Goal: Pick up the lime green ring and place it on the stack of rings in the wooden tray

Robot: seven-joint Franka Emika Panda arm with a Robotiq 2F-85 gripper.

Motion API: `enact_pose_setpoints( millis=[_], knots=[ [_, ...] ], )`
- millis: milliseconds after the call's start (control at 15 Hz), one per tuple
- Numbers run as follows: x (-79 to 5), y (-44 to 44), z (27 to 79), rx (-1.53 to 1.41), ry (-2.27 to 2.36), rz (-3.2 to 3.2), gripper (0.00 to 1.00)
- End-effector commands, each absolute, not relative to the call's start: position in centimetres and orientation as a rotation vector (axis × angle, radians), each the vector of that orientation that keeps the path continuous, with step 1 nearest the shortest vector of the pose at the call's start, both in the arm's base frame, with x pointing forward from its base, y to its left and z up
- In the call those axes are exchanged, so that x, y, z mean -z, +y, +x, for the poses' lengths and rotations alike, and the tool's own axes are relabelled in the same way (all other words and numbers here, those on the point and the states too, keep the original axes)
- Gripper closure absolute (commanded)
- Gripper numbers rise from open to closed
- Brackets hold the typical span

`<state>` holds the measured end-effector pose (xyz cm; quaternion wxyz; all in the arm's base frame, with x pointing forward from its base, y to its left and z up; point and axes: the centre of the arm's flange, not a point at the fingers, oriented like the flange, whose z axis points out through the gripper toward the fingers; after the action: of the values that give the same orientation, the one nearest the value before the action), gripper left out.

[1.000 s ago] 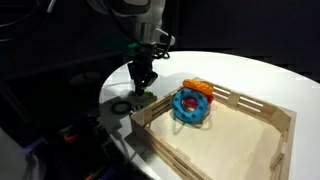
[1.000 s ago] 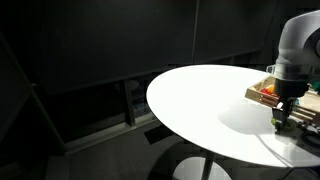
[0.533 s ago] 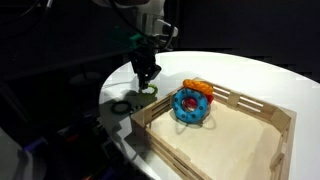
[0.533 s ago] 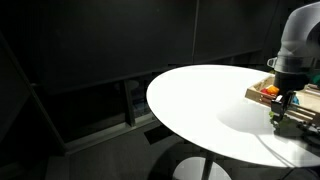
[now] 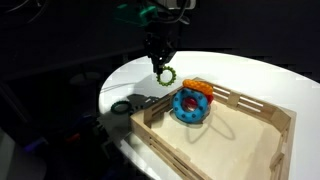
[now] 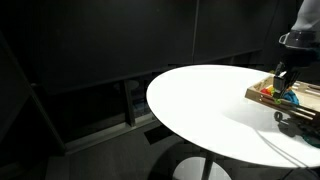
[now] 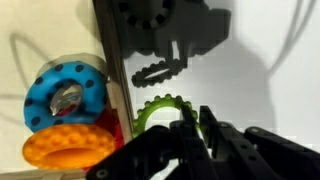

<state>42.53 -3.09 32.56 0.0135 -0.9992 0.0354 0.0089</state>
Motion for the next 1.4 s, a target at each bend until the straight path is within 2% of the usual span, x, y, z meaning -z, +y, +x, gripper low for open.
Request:
enact_pose_setpoints(
  millis=[0, 533, 600, 733, 1267, 1333],
  knots=[
    [-35.7, -6.2, 42.3, 0.027, 0.228, -3.101, 0.94],
    [-38.7, -12.1, 40.3, 0.122, 0.478, -3.042, 0.92],
    [-38.8, -12.6, 40.2, 0.125, 0.499, -3.035, 0.66],
    [-39.1, -13.1, 40.0, 0.126, 0.521, -3.025, 0.64],
    [-40.5, -12.1, 38.2, -0.045, 0.298, -2.976, 0.02],
    [-40.8, -11.9, 38.0, -0.088, 0.247, -2.967, 0.00]
  ],
)
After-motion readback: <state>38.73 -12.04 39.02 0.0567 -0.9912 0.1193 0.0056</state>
